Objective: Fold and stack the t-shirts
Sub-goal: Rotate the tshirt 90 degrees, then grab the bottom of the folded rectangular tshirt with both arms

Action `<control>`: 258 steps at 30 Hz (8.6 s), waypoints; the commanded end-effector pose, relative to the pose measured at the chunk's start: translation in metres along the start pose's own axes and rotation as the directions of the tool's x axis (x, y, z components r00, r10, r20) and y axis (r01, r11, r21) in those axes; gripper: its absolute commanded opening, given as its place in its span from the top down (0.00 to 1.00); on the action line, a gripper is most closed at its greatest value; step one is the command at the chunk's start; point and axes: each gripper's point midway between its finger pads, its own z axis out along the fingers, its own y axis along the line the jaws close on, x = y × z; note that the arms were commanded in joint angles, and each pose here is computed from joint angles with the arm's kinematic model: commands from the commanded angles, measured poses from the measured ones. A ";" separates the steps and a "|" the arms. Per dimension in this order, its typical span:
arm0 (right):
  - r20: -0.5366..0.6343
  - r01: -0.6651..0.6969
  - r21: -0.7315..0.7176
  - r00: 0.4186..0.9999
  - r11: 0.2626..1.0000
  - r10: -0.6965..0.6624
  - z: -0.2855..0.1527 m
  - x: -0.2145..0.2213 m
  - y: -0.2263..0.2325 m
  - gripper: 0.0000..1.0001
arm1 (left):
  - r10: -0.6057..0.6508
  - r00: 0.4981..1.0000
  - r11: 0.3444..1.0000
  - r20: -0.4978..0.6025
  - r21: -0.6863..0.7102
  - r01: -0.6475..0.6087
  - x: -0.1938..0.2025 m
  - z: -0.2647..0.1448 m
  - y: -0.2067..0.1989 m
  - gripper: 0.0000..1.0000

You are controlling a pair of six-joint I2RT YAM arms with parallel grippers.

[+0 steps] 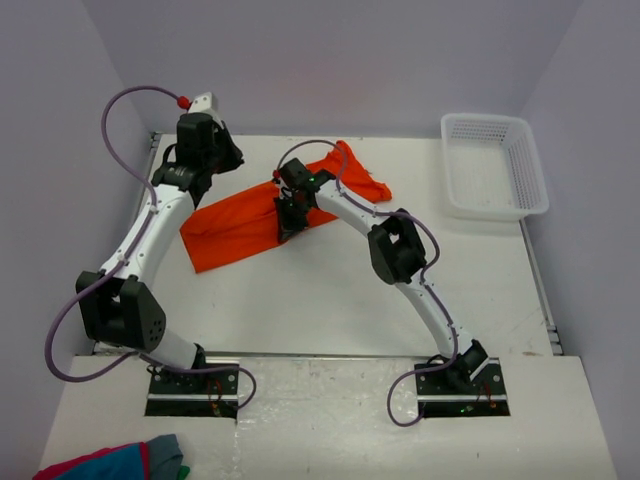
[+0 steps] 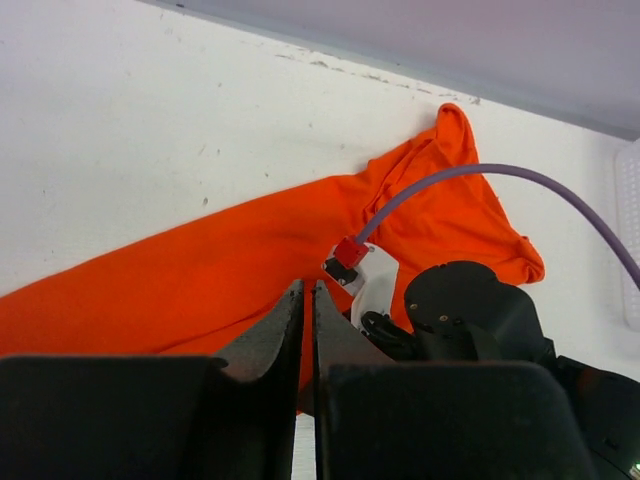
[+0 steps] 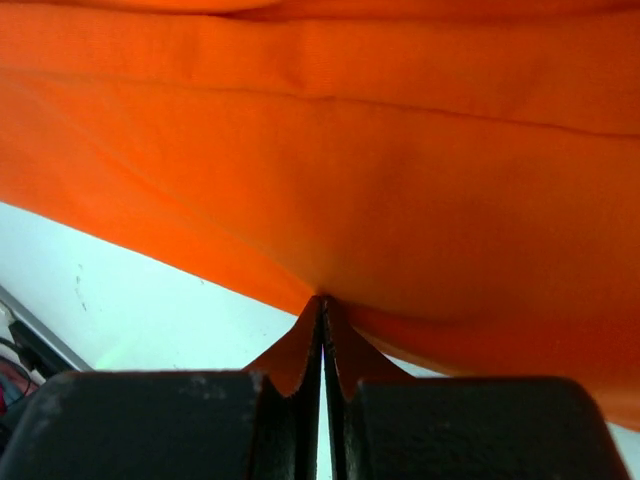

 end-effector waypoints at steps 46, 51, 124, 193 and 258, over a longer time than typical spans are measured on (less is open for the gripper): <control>0.400 -0.242 0.297 0.910 0.924 0.109 -0.198 0.134 -0.112 0.55 | 0.250 0.932 0.812 -0.261 0.581 -0.055 0.146 0.111 -0.142 0.90; 0.429 -0.209 0.263 0.900 0.942 0.080 -0.223 0.136 -0.098 0.74 | 0.229 0.925 0.691 -0.302 0.720 0.063 0.157 0.142 -0.180 0.90; 0.230 -0.093 0.023 0.969 0.995 0.086 -0.141 0.223 -0.054 0.44 | 0.066 0.997 0.929 -0.050 0.367 -0.043 0.014 0.115 -0.076 0.31; 0.217 -0.228 -0.127 0.943 0.965 0.251 -0.089 0.260 -0.071 1.00 | -0.171 0.801 0.985 -0.574 -0.071 0.160 0.354 -0.128 0.030 0.64; 0.225 -0.301 0.061 0.933 0.952 0.281 -0.112 0.283 -0.097 1.00 | -0.278 0.804 0.952 -0.526 -0.260 0.159 0.366 -0.172 0.042 1.00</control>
